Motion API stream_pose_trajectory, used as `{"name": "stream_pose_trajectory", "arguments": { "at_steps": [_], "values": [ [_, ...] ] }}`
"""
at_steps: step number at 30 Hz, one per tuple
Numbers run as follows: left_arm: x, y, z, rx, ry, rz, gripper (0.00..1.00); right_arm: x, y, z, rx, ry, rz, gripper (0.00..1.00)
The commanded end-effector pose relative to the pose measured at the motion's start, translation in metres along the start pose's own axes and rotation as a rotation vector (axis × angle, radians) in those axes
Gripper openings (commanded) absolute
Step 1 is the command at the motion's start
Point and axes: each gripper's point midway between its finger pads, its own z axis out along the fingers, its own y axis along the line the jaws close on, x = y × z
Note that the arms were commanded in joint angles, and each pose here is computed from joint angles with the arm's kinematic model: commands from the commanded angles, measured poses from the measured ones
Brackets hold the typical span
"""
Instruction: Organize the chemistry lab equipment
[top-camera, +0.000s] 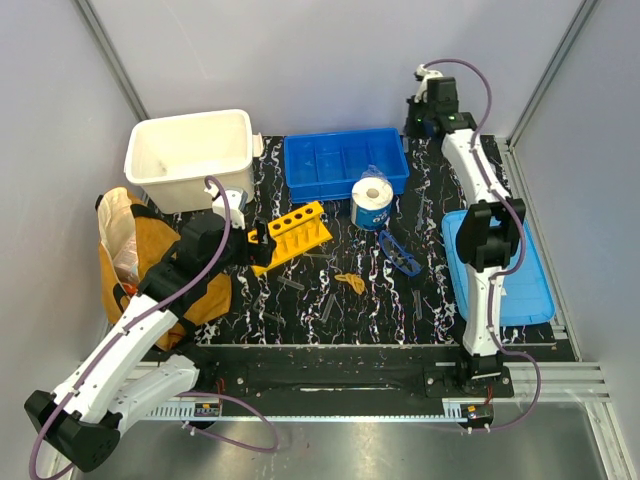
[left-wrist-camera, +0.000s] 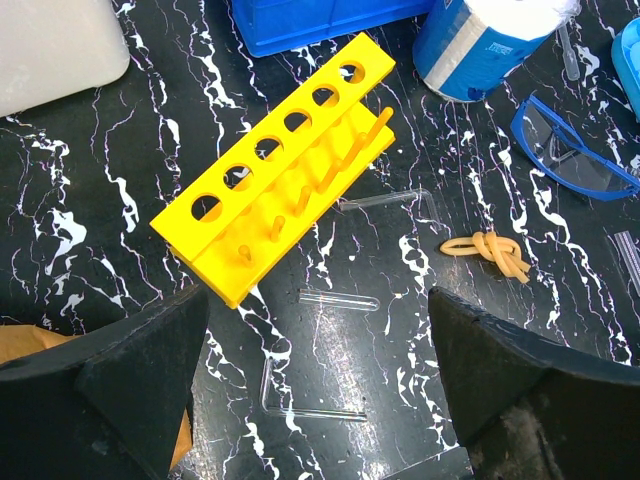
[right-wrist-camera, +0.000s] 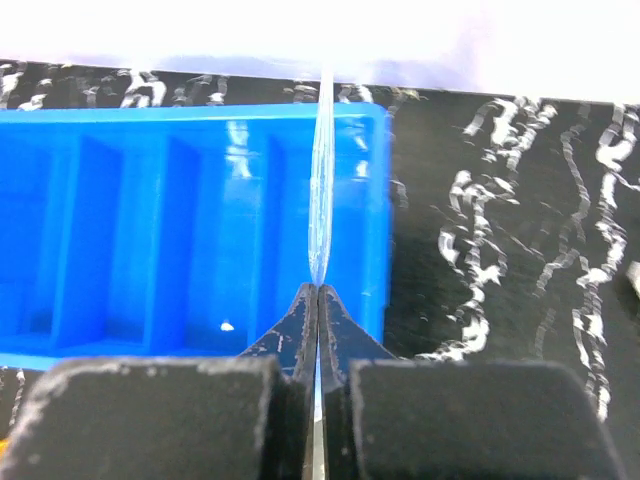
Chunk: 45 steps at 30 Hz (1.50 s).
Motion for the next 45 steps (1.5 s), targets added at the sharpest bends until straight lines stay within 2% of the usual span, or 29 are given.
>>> {"name": "stream_pose_trajectory", "arguments": {
  "at_steps": [1,6,12,24,28,34,37,45],
  "values": [
    [-0.025,-0.008,-0.008,0.032,-0.084,0.004,0.95,-0.031,0.054,0.000,-0.114,-0.125,-0.083,0.01],
    [-0.025,-0.005,-0.007,0.014,-0.083,0.007,0.94,-0.027,0.069,0.027,-0.154,-0.148,-0.037,0.01],
    [-0.023,-0.004,-0.006,0.010,-0.074,0.011,0.94,0.006,0.060,0.061,-0.095,-0.088,-0.084,0.02],
    [-0.021,-0.003,-0.004,0.001,-0.067,0.012,0.95,0.048,0.038,0.082,-0.007,0.020,-0.116,0.06],
    [-0.022,-0.002,-0.003,0.000,-0.067,0.011,0.95,0.048,0.037,0.077,0.002,0.027,-0.115,0.08],
    [-0.021,-0.005,-0.004,0.014,-0.065,0.009,0.95,0.036,0.032,0.054,0.052,0.028,-0.092,0.20],
    [-0.021,-0.005,-0.005,0.013,-0.068,0.005,0.94,0.029,0.029,0.039,0.077,0.032,-0.081,0.26],
    [-0.025,-0.007,-0.011,0.029,-0.094,0.003,0.95,0.023,0.016,-0.015,0.179,0.062,-0.008,0.31]
  ]
}}
